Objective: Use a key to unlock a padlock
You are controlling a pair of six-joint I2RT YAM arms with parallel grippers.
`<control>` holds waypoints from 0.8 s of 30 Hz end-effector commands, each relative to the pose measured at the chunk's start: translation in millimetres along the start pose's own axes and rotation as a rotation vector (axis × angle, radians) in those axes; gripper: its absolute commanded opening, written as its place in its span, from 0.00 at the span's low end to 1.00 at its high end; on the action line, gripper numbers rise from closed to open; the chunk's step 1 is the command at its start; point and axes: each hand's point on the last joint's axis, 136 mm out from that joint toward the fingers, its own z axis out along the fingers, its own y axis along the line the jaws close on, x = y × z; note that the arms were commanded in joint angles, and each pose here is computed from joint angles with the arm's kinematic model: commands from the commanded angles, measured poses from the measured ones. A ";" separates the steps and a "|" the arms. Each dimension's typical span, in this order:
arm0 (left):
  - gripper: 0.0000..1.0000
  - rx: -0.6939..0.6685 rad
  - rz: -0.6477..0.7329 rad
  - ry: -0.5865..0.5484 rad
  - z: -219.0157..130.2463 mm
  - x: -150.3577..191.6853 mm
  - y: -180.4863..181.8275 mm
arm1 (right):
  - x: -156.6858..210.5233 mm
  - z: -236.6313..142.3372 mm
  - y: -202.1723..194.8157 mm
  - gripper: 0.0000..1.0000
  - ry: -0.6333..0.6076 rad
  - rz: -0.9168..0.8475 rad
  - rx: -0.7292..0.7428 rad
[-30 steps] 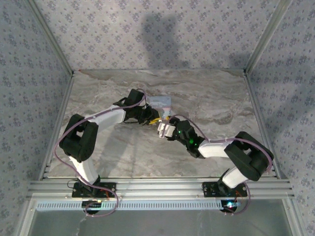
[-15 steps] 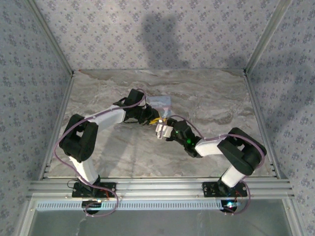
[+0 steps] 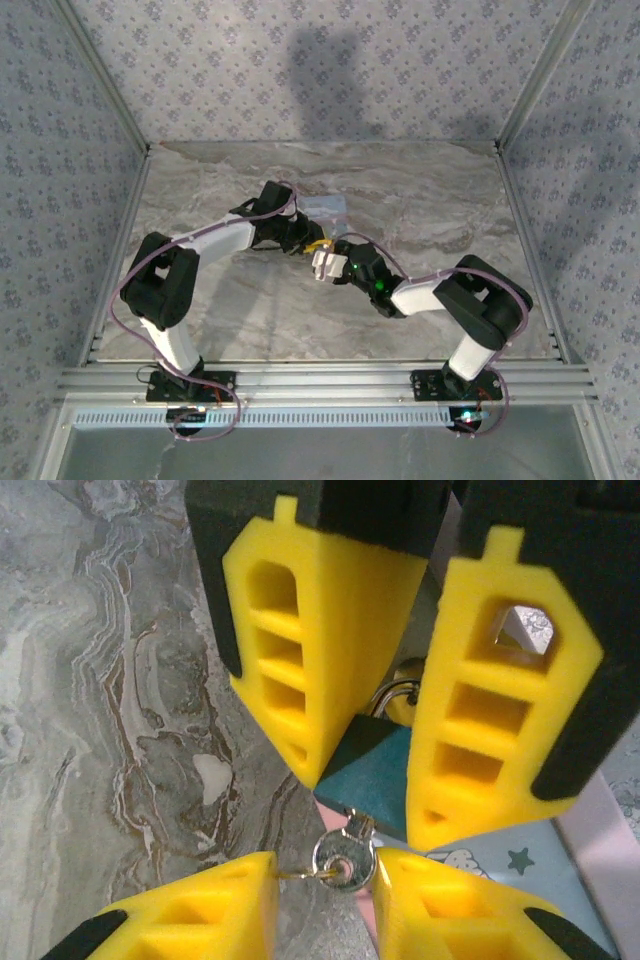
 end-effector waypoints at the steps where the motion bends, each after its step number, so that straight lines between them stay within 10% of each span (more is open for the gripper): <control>1: 0.16 0.073 0.023 -0.007 -11.4 -3.0 -24.8 | -7.8 5.5 -7.3 0.30 -0.019 -0.008 0.033; 24: 0.15 0.068 0.007 -0.003 -9.1 -2.3 -22.4 | -7.8 11.1 -11.8 0.13 -0.022 0.043 0.058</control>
